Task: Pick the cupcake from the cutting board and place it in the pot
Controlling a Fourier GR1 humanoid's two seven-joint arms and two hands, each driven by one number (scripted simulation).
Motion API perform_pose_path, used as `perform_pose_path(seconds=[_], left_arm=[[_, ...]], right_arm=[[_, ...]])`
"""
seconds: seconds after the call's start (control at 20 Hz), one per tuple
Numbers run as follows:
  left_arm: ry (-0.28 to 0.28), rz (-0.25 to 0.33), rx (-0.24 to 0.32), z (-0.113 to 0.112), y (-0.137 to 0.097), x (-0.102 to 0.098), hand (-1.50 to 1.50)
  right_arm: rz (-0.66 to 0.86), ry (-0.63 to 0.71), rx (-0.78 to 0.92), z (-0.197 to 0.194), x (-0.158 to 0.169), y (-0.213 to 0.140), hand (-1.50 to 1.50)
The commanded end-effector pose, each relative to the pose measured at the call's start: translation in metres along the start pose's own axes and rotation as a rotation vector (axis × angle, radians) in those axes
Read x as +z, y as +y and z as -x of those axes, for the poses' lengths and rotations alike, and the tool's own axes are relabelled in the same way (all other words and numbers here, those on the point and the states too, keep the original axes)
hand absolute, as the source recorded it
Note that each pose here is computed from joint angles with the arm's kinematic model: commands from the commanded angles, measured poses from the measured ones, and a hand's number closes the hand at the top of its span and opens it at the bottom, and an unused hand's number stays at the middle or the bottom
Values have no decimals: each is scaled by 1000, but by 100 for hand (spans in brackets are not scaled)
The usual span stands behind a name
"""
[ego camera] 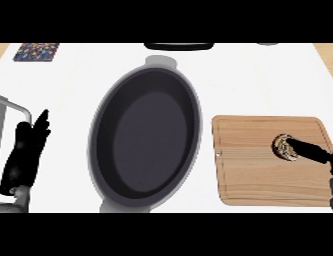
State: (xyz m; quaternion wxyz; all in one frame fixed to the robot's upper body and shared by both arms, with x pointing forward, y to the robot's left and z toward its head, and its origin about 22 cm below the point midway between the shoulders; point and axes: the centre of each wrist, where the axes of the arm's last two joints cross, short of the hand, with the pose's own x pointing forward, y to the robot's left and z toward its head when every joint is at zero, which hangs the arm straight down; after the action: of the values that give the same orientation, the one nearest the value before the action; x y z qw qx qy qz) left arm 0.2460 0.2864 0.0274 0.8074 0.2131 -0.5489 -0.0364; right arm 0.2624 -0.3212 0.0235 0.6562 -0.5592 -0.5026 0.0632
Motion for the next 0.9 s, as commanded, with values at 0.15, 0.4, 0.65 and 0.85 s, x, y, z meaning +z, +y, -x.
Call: perform_pose_path(seconds=[0.15, 0.4, 0.65, 0.85], left_arm=[[-4, -53, -71, 0, 22, -12, 0], [18, -25, -46, 0, 30, -12, 0], [9, -47, -56, 5, 37, -19, 0], [-7, -43, -53, 0, 27, -15, 0]], right_arm=[[-277, 167, 264, -51, 17, -7, -150], [-396, 257, 322, -110, 27, -21, -150], [-406, 352, 342, -104, 26, -26, -150], [-410, 379, 319, -124, 28, -27, -150]])
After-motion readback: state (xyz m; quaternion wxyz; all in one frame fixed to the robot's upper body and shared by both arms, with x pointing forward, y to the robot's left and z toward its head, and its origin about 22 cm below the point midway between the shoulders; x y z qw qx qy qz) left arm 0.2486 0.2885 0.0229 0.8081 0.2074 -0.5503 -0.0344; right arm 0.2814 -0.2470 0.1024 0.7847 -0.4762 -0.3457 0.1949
